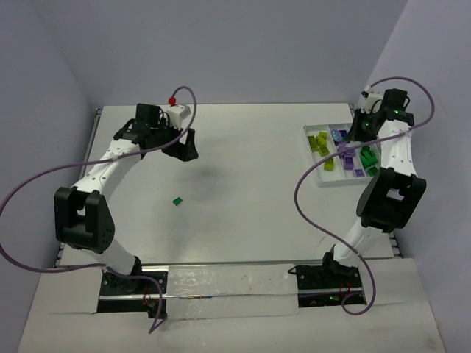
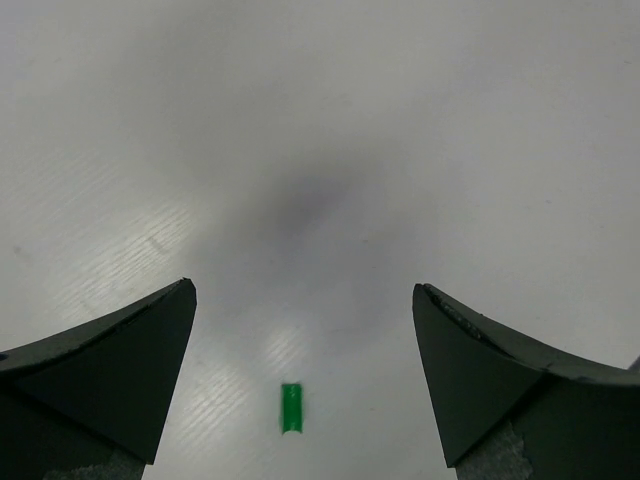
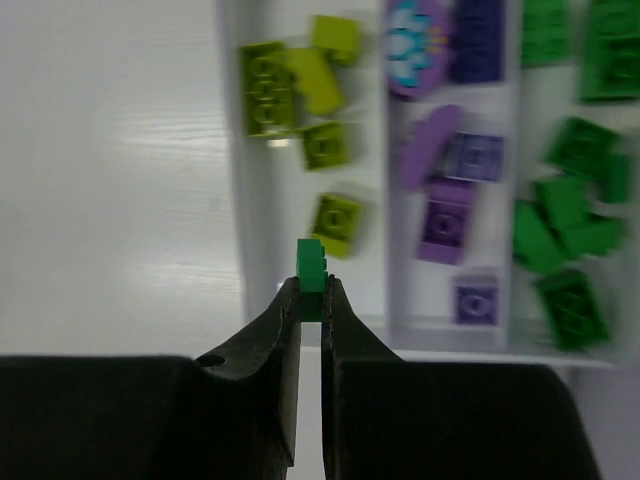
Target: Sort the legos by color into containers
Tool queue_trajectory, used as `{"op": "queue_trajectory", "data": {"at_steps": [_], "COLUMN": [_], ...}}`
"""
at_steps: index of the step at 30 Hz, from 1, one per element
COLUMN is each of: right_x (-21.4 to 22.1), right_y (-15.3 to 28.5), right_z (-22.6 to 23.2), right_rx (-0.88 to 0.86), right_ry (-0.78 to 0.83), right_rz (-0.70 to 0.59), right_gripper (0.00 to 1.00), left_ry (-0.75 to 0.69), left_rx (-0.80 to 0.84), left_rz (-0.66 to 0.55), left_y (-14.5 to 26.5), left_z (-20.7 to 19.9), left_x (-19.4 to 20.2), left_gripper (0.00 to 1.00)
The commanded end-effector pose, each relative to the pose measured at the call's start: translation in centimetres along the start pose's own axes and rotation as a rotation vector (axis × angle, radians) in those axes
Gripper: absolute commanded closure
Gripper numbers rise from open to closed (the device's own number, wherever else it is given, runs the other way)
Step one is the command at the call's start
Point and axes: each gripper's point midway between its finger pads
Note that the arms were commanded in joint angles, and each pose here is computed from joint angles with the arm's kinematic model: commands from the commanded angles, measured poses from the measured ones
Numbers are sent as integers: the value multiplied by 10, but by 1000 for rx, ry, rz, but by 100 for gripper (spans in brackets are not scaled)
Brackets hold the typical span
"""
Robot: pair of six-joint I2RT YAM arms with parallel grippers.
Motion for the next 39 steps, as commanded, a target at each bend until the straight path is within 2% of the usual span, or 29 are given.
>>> {"op": "queue_trajectory", "data": {"at_steps": [1, 13, 19, 22, 25, 26, 30, 32, 34, 37, 39], "right_x": [8, 9, 12, 12, 11, 10, 4, -5, -9, -30, -37], "right_y": [14, -44, -68, -78, -82, -82, -74, -65, -59, -37, -34], "right_z": [-84, -153, -160, -164, -164, -164, -156, -143, -125, -87, -55], "right_rx": [329, 493, 466, 458, 452, 453, 450, 438, 404, 335, 275], "right_ry": [122, 136, 140, 128, 120, 121, 137, 143, 149, 168, 194], "right_rz": [92, 143, 153, 159, 164, 163, 159, 140, 132, 61, 40], "right_gripper": [100, 100, 97, 82, 51, 46, 36, 34, 33, 17, 15], "left_ry": [84, 135, 184, 205, 198, 187, 135, 92, 30, -28, -62], "left_rx": [-33, -63, -97, -104, -125, -129, -122, -116, -91, -60, -44], "left_rz": [30, 99, 120, 138, 158, 171, 244, 305, 339, 385, 412], "left_y": [7, 7, 13, 12, 13, 14, 18, 25, 31, 40, 42], "left_z": [14, 40, 61, 68, 76, 77, 78, 78, 75, 69, 69], "left_x": [-1, 8, 12, 17, 25, 30, 54, 75, 88, 113, 130], "left_gripper": [1, 1, 1, 1, 1, 1, 1, 6, 11, 18, 21]}}
Point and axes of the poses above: each gripper's point midway between its finger pads, its own y axis back along the fingers, its own z axis along the line the jaws close on, x = y × z, and after that the axes turned 13 degrees about y, right-handed
